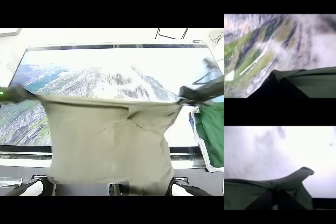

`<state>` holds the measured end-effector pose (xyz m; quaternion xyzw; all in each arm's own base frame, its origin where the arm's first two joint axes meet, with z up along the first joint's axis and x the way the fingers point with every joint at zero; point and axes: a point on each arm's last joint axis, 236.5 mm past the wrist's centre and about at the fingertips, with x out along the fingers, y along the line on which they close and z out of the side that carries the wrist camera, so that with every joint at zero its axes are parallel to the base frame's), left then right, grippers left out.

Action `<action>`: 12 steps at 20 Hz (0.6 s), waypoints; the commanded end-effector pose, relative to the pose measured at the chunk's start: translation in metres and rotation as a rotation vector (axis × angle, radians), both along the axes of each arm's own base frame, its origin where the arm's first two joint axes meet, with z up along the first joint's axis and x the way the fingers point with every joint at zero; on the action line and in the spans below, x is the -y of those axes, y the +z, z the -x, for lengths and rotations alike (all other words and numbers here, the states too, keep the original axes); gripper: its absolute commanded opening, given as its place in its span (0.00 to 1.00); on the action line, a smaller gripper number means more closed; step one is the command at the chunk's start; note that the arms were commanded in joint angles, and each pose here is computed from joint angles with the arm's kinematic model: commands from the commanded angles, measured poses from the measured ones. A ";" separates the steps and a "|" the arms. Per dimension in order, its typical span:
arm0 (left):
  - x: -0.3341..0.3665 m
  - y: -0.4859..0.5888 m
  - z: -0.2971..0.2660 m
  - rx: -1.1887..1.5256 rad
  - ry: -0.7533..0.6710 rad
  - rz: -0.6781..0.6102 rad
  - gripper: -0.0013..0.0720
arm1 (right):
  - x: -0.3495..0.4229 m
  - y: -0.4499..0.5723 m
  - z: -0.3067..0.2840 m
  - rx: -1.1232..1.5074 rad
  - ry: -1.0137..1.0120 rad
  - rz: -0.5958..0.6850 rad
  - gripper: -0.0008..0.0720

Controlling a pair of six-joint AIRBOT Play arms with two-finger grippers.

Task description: Fold the clothes and pants, and hang the long-sleeved shirts on hangers.

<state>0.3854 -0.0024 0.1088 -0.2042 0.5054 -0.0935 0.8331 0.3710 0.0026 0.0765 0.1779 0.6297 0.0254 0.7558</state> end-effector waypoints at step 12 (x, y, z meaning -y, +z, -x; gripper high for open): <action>0.032 -0.137 -0.157 -0.018 0.139 0.229 0.04 | 0.007 -0.104 -0.188 0.391 -0.378 -0.234 0.06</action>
